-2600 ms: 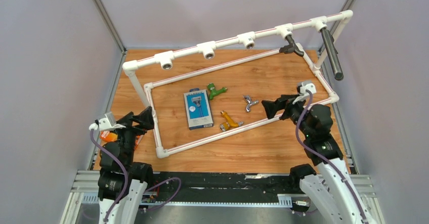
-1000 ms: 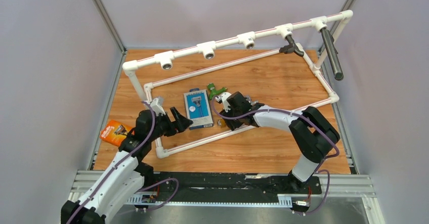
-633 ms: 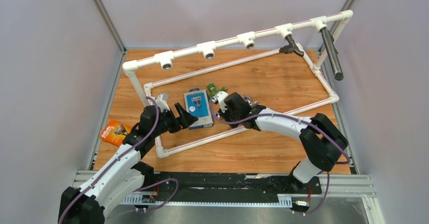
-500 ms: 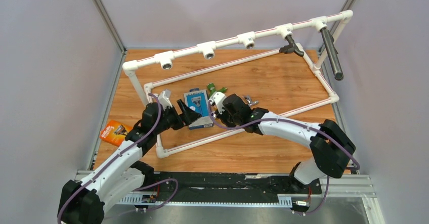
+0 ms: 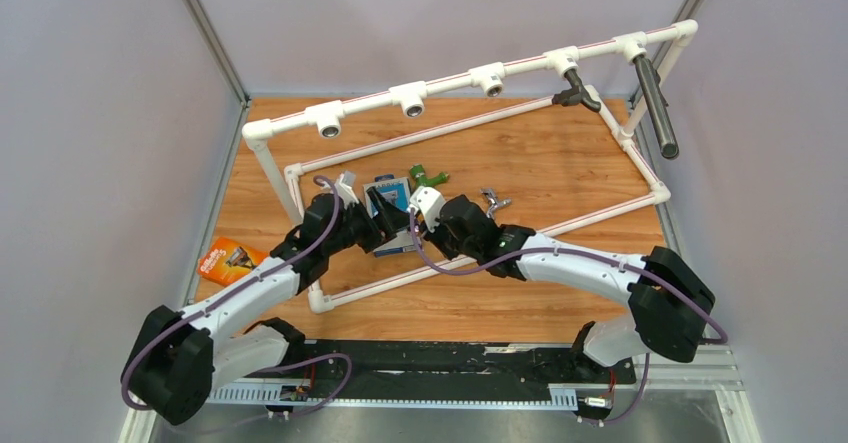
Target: Install the water faucets
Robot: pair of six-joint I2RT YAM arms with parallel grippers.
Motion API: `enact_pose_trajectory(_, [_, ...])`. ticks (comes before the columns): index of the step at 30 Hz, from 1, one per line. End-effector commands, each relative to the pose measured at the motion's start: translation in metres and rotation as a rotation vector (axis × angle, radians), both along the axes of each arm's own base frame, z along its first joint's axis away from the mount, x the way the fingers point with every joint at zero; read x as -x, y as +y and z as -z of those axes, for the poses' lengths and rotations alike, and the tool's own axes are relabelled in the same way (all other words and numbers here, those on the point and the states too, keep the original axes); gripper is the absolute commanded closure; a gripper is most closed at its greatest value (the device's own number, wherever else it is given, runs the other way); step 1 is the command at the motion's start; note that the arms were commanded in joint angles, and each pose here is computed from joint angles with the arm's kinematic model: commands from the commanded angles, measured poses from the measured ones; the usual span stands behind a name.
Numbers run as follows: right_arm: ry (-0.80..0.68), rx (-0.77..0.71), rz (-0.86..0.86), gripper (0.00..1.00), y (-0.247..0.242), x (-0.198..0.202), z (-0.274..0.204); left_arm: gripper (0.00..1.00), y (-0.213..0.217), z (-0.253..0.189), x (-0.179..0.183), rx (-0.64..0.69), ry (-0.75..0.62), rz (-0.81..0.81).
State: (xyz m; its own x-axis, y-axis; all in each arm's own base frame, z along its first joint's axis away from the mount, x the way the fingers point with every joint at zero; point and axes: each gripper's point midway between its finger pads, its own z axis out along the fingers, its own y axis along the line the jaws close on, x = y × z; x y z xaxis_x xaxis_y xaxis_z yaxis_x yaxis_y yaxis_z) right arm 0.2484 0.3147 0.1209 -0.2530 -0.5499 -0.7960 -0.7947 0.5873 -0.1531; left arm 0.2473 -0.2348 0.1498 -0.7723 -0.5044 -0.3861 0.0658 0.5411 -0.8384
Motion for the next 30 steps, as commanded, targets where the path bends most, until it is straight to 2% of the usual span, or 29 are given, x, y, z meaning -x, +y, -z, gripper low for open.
enact_pose_trajectory(1, [-0.092, -0.075, 0.008, 1.00, 0.010, -0.007, -0.022, 0.05, -0.017, -0.021, -0.012, 0.085, 0.013, -0.045])
enact_pose_trajectory(7, [-0.110, -0.057, 0.008, 1.00, 0.015, -0.007, -0.012, 0.06, -0.027, 0.002, -0.021, 0.094, 0.107, -0.092])
enact_pose_trajectory(9, [-0.116, -0.056, 0.000, 1.00, 0.016, -0.005, -0.011, 0.11, -0.032, 0.004, -0.021, 0.108, 0.127, -0.083])
enact_pose_trajectory(12, [-0.134, -0.060, 0.003, 1.00, 0.016, -0.004, -0.012, 0.32, -0.041, 0.002, -0.020, 0.134, 0.133, -0.059])
enact_pose_trajectory(13, [-0.140, -0.061, 0.004, 1.00, 0.016, -0.004, -0.012, 0.47, -0.043, 0.001, -0.018, 0.139, 0.134, -0.051])
enact_pose_trajectory(14, [-0.144, -0.064, 0.003, 1.00, 0.016, -0.003, -0.012, 0.55, -0.044, -0.002, -0.018, 0.146, 0.129, -0.049])
enact_pose_trajectory(15, [-0.150, -0.070, 0.004, 1.00, 0.015, -0.003, -0.015, 0.73, -0.044, -0.004, -0.017, 0.152, 0.127, -0.045])
enact_pose_trajectory(16, [-0.157, -0.074, 0.003, 1.00, 0.015, -0.003, -0.016, 0.82, -0.044, -0.005, -0.015, 0.159, 0.128, -0.043])
enact_pose_trajectory(17, [-0.164, -0.080, 0.005, 1.00, 0.014, -0.003, -0.018, 1.00, -0.043, -0.010, -0.015, 0.166, 0.118, -0.045])
enact_pose_trajectory(19, [-0.188, -0.089, 0.012, 1.00, 0.012, -0.002, -0.024, 1.00, -0.039, -0.013, -0.013, 0.168, 0.115, -0.063])
enact_pose_trajectory(20, [-0.210, -0.098, 0.021, 0.93, 0.011, -0.001, -0.031, 1.00, -0.036, -0.009, -0.012, 0.164, 0.130, -0.075])
enact_pose_trajectory(21, [-0.238, -0.097, 0.034, 0.79, 0.008, -0.002, -0.035, 1.00, -0.033, -0.015, -0.011, 0.177, 0.121, -0.093])
enact_pose_trajectory(22, [-0.260, -0.105, 0.030, 0.71, 0.007, 0.000, -0.041, 1.00, -0.030, -0.011, -0.009, 0.172, 0.130, -0.105])
enact_pose_trajectory(23, [-0.297, -0.115, 0.028, 0.50, 0.005, 0.003, -0.049, 1.00, -0.025, -0.017, -0.007, 0.184, 0.120, -0.124])
enact_pose_trajectory(24, [-0.325, -0.115, 0.026, 0.39, 0.003, 0.005, -0.052, 1.00, -0.022, -0.019, -0.008, 0.186, 0.119, -0.138])
enact_pose_trajectory(26, [-0.374, -0.127, 0.016, 0.29, 0.001, 0.009, -0.060, 1.00, -0.020, -0.022, -0.005, 0.193, 0.115, -0.142])
enact_pose_trajectory(30, [-0.434, -0.102, 0.015, 0.19, 0.000, 0.012, -0.066, 1.00, -0.018, -0.032, 0.001, 0.212, 0.102, -0.130])
